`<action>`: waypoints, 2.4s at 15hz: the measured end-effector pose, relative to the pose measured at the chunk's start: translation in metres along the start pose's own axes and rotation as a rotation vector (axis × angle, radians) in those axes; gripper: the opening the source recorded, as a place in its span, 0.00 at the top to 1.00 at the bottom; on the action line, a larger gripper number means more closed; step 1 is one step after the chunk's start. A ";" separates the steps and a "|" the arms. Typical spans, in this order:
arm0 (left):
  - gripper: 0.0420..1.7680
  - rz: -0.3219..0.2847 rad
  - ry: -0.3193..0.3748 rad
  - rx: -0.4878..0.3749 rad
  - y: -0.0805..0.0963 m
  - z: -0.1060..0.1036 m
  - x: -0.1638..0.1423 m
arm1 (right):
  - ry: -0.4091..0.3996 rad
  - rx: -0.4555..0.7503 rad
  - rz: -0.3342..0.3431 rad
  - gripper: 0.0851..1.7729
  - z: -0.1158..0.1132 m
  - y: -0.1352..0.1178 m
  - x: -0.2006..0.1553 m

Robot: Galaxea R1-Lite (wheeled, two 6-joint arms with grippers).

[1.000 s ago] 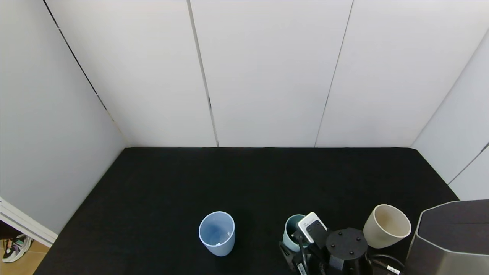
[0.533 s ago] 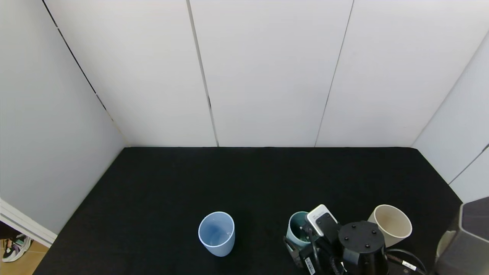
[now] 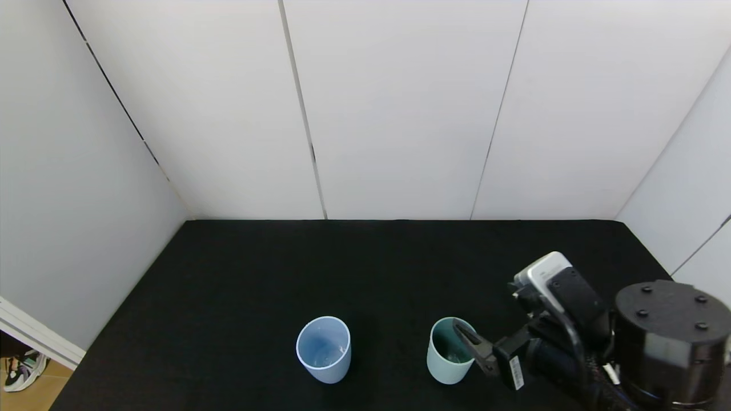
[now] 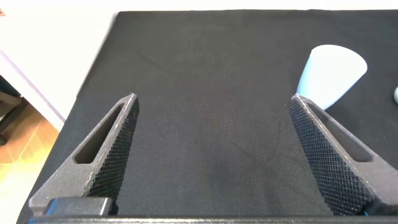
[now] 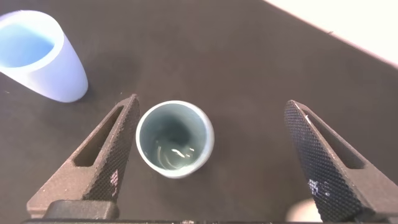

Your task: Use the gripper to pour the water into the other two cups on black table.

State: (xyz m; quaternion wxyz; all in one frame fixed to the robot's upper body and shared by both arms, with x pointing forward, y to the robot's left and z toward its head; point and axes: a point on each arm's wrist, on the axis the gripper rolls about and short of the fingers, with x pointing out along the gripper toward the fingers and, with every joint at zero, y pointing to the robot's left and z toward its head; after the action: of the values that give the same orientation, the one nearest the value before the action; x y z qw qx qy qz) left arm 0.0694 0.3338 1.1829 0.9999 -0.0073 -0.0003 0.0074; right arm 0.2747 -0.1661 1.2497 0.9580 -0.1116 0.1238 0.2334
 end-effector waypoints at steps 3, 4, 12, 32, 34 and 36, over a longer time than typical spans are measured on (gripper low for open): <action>0.03 0.000 0.000 0.000 0.000 0.000 0.000 | -0.022 0.010 -0.013 0.05 0.028 -0.016 -0.037; 0.03 0.000 0.000 0.000 0.000 0.000 0.000 | -0.036 0.010 -0.029 0.05 0.035 -0.023 -0.048; 0.03 0.000 0.000 0.000 0.000 0.000 0.000 | 0.022 -0.108 -0.229 0.04 0.024 -0.070 -0.150; 0.03 0.000 0.000 0.000 0.000 0.000 0.000 | -0.010 -0.011 -0.842 0.04 -0.080 -0.049 -0.270; 0.03 0.000 0.000 0.000 0.000 0.000 0.000 | -0.094 0.014 -0.794 0.04 -0.091 -0.042 -0.276; 0.03 0.000 0.000 0.000 0.000 0.000 0.000 | -0.215 0.174 -0.721 0.04 -0.096 -0.038 -0.277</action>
State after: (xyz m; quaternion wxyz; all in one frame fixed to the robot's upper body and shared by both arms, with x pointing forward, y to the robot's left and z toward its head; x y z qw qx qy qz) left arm 0.0694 0.3338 1.1829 0.9999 -0.0073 -0.0003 0.0074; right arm 0.0363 -0.3415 1.2450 0.9920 -0.0411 -0.0052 -0.1195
